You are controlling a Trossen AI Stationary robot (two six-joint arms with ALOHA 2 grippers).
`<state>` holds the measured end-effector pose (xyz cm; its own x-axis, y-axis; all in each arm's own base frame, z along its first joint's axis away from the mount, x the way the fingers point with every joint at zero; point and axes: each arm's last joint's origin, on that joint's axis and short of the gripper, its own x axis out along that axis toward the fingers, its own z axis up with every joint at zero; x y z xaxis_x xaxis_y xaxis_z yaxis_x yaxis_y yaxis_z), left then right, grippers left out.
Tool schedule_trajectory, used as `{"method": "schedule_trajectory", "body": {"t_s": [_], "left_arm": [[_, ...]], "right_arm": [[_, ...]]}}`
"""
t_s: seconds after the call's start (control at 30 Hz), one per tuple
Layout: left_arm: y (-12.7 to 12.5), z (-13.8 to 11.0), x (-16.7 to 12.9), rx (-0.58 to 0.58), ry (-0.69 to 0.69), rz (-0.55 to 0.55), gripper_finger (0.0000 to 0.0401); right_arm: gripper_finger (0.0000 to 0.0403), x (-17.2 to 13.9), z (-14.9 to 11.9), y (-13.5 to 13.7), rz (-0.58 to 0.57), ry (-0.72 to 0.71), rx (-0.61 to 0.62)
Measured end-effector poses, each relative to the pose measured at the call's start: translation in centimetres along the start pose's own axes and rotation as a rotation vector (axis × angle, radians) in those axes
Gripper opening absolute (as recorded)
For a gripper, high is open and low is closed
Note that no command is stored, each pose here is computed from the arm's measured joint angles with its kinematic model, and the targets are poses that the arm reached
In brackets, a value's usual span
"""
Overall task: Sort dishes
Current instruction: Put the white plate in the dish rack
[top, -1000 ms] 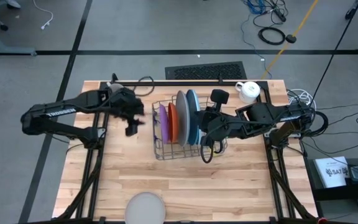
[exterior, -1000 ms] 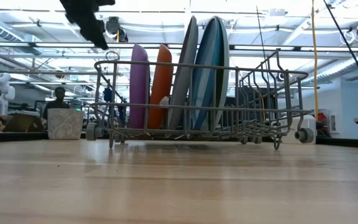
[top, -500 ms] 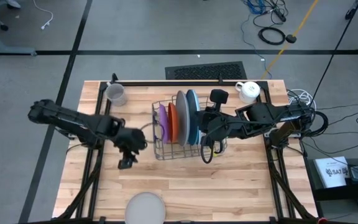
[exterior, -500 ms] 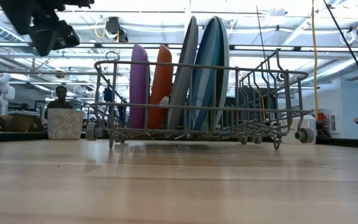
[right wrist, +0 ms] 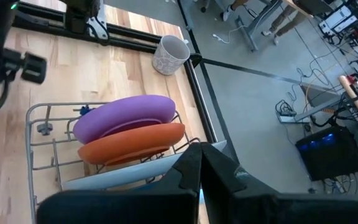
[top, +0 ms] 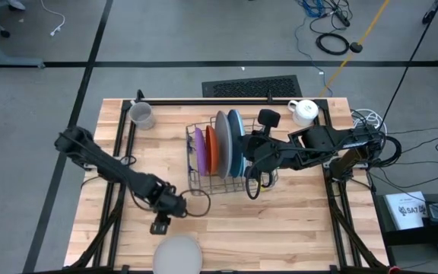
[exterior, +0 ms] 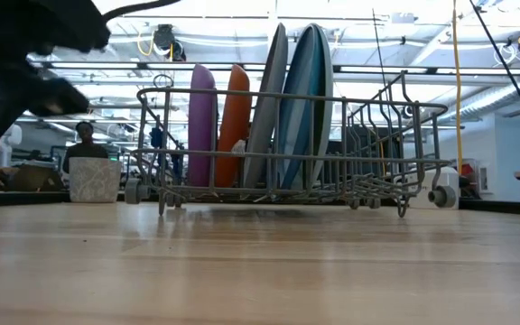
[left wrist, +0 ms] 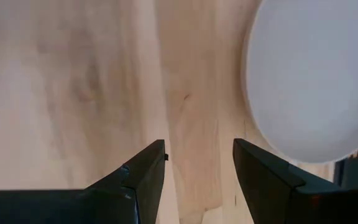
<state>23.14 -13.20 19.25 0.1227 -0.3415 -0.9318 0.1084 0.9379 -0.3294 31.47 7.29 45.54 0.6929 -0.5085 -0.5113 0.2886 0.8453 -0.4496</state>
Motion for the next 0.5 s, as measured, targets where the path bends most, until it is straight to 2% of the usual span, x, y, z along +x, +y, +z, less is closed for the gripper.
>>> {"method": "schedule_trajectory", "body": {"t_s": [0.17,0.33,0.5], "left_arm": [[-0.9,0.6,2.1,0.038,-0.002,-0.026,0.019],[-1.7,1.4,2.8,0.074,-0.059,-0.102,0.019],[-2.3,1.8,3.5,0.1,-0.093,-0.122,0.019]], "right_arm": [[0.0,0.0,0.0,0.0,0.001,0.0,0.029],[0.0,-0.1,0.0,0.2,0.005,-0.001,0.041],[0.0,-0.4,0.0,0.4,0.013,-0.005,0.04]]}}
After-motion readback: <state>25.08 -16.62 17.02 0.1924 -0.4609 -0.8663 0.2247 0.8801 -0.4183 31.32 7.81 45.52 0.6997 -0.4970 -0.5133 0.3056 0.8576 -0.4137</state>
